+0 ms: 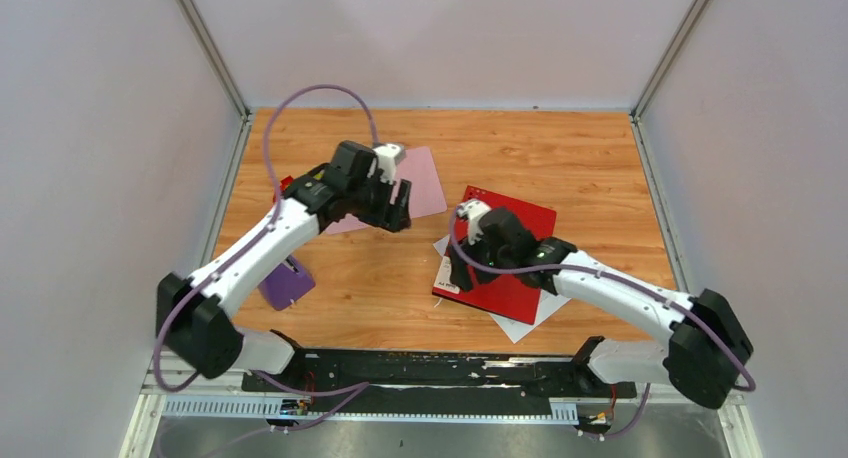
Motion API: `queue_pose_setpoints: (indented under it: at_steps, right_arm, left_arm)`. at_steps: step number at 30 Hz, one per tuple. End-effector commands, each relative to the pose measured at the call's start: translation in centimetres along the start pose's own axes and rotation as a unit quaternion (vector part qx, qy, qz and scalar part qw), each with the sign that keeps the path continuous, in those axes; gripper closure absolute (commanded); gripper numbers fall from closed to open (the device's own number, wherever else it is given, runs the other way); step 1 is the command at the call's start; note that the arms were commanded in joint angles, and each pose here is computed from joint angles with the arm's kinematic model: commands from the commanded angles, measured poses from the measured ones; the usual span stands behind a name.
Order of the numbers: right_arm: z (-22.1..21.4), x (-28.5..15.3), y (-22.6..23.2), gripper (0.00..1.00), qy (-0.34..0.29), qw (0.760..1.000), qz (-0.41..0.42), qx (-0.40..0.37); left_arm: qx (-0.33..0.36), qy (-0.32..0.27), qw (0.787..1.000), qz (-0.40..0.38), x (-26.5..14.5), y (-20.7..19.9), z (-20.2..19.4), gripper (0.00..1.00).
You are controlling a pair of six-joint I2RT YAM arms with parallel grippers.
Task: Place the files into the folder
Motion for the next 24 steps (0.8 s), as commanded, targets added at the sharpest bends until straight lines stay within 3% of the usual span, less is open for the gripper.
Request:
queue_pose_setpoints:
  at_steps: [1, 3, 11, 15, 19, 24]
  right_arm:
    - [1.1, 2.3, 3.2, 0.27, -0.010, 0.981, -0.007, -0.194]
    - [0.0, 4.3, 4.4, 0.26, 0.009, 0.961, -0.026, -0.274]
    - [-1.2, 8.9, 4.6, 0.29, 0.061, 0.920, -0.131, -0.365]
    - [-0.6, 8.5, 3.6, 0.42, 0.056, 0.912, -0.179, -0.364]
    - [0.4, 6.9, 2.5, 0.59, 0.027, 0.911, -0.214, -0.351]
    - [1.2, 5.8, 0.4, 0.68, 0.001, 0.919, -0.238, -0.315]
  left_arm:
    - [-0.028, -0.103, 0.989, 0.100, -5.6, 4.1, 1.5, 0.24]
    - [-0.063, -0.113, 0.987, 0.096, -6.6, 5.2, 1.3, 0.25]
    - [-0.089, -0.101, 0.989, 0.060, -7.1, 4.8, -0.1, 0.28]
    - [-0.106, -0.097, 0.988, 0.050, -6.3, 4.8, -0.9, 0.31]
    - [-0.130, -0.069, 0.989, -0.028, -3.8, 3.5, -2.0, 0.37]
    - [-0.146, -0.035, 0.987, -0.060, -0.6, 2.5, -2.4, 0.41]
Point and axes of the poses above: each gripper's point midway between its finger pads, its own x axis out along the fingers, its own y axis along the line the jaws close on, z = x × y, the point moved 4 cm from there along -x, back along the fingers, and after that the axes turned 8 degrees about -x, right-handed, at the moved point
